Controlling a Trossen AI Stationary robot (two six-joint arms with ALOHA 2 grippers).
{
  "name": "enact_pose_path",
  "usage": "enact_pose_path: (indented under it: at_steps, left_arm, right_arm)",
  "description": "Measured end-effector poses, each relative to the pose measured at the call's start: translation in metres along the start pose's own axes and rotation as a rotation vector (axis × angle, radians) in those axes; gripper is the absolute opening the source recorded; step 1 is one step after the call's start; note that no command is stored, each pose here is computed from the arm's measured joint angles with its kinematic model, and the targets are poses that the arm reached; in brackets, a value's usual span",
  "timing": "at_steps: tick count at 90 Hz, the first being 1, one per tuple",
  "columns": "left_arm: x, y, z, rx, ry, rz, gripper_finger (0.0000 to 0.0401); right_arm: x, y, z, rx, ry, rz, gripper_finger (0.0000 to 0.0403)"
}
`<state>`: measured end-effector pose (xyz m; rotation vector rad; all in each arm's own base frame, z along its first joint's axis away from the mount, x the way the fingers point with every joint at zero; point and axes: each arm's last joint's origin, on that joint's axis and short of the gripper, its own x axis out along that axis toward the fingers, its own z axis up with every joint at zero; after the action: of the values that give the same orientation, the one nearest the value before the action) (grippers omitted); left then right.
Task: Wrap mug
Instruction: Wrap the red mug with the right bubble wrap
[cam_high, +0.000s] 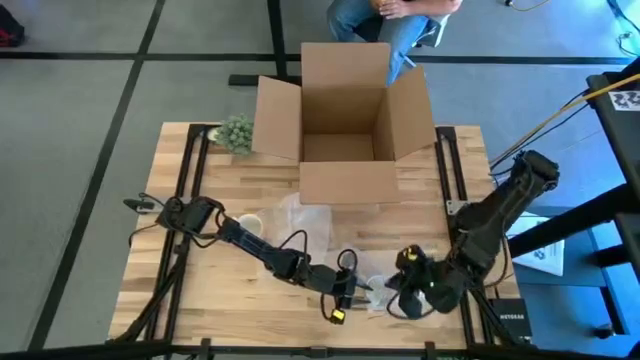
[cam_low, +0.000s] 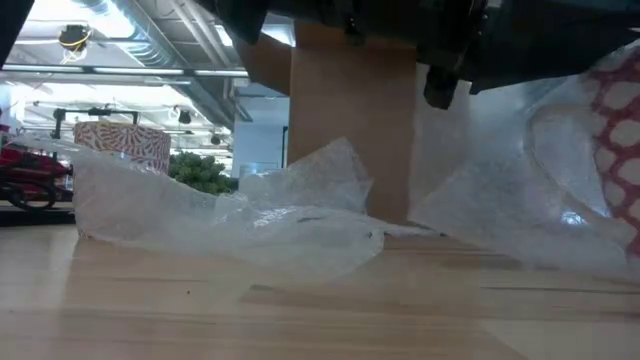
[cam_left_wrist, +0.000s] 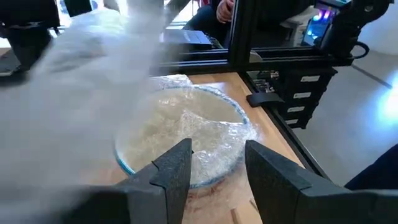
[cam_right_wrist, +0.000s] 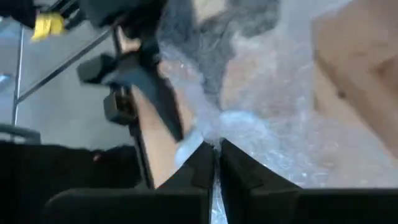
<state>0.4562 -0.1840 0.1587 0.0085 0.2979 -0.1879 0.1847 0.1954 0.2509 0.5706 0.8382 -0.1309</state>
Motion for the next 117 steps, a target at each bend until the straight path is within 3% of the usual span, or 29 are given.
enact_pose_path:
  at_steps: [35,51,83,102,117]
  left_arm:
    - [0.0,-0.01,0.014,0.009,-0.007,-0.017,0.0134]
    - [-0.021,-0.018,0.048,0.077,-0.016,-0.025,0.0134]
    - [-0.098,-0.01,0.112,0.168,0.113,0.227,0.0134]
    - [-0.114,0.011,0.102,0.128,0.309,0.328,0.0134]
    - [-0.098,0.026,0.053,0.105,0.453,0.379,0.0134]
  right_arm:
    - [0.04,0.0,-0.02,-0.05,0.116,-0.109,0.0]
    - [0.043,-0.001,-0.02,-0.051,0.108,-0.123,0.0]
    - [0.044,-0.001,-0.02,-0.063,0.145,-0.11,0.0]
    - [0.043,-0.001,-0.021,-0.085,0.159,-0.105,0.0]
    - [0.043,-0.001,-0.021,-0.087,0.154,-0.107,0.0]
